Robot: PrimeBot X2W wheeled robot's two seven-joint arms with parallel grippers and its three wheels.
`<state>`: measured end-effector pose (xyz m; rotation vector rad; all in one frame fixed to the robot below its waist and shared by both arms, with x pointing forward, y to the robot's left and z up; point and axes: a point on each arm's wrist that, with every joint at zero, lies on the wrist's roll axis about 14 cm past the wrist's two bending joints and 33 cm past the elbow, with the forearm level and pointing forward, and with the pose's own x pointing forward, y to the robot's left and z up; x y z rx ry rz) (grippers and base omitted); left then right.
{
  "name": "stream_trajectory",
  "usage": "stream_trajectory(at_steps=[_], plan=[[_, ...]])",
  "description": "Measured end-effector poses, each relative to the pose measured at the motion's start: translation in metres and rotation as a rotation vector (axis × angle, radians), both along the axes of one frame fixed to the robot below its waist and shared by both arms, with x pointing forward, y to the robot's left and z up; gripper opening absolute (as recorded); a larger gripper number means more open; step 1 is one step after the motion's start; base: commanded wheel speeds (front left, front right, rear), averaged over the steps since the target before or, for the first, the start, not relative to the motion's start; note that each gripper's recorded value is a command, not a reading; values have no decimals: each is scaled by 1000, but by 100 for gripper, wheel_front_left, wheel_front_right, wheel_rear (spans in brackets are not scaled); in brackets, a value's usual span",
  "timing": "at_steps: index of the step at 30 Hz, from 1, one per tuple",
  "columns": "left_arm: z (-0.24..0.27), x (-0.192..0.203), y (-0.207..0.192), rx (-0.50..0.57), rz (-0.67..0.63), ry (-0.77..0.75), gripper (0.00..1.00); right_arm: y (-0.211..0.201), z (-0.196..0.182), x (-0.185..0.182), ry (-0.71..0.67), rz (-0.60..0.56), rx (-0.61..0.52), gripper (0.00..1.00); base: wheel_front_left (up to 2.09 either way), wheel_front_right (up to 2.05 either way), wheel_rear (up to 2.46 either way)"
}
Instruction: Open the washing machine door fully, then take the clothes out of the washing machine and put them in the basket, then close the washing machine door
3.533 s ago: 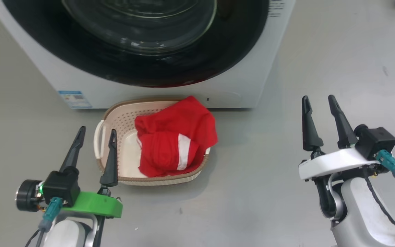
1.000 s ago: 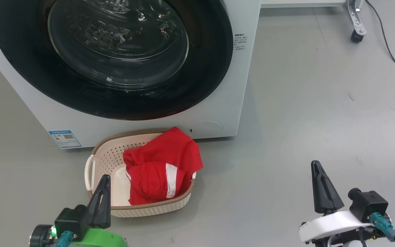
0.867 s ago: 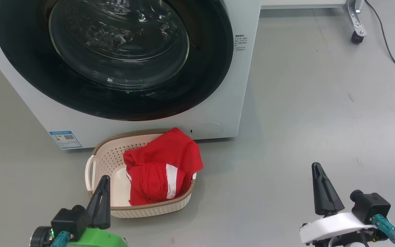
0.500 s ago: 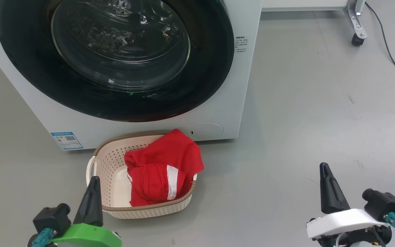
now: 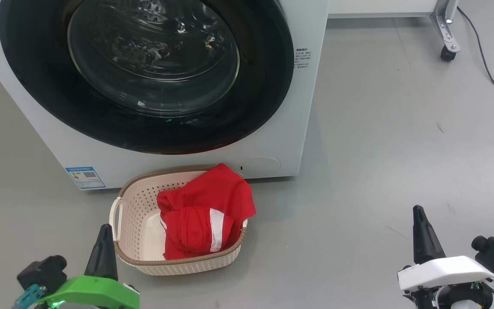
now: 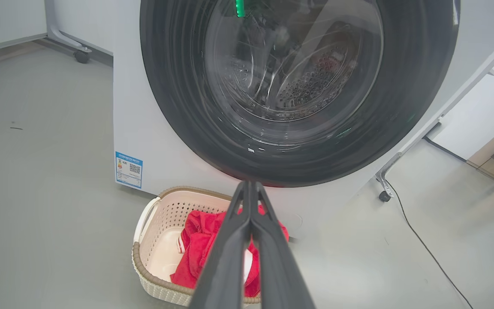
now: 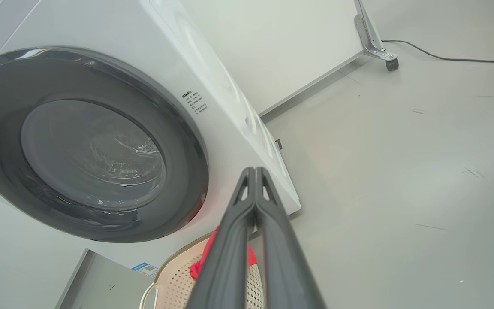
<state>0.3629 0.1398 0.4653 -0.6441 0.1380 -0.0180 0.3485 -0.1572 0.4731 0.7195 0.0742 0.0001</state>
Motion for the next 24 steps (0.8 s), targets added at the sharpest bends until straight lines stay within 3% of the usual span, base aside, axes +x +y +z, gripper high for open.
stream_trajectory(at_steps=[24], plan=[[-7,0,16,-314,59,72,0,-18,-4,8,49,-59,293,0,0,0,0]])
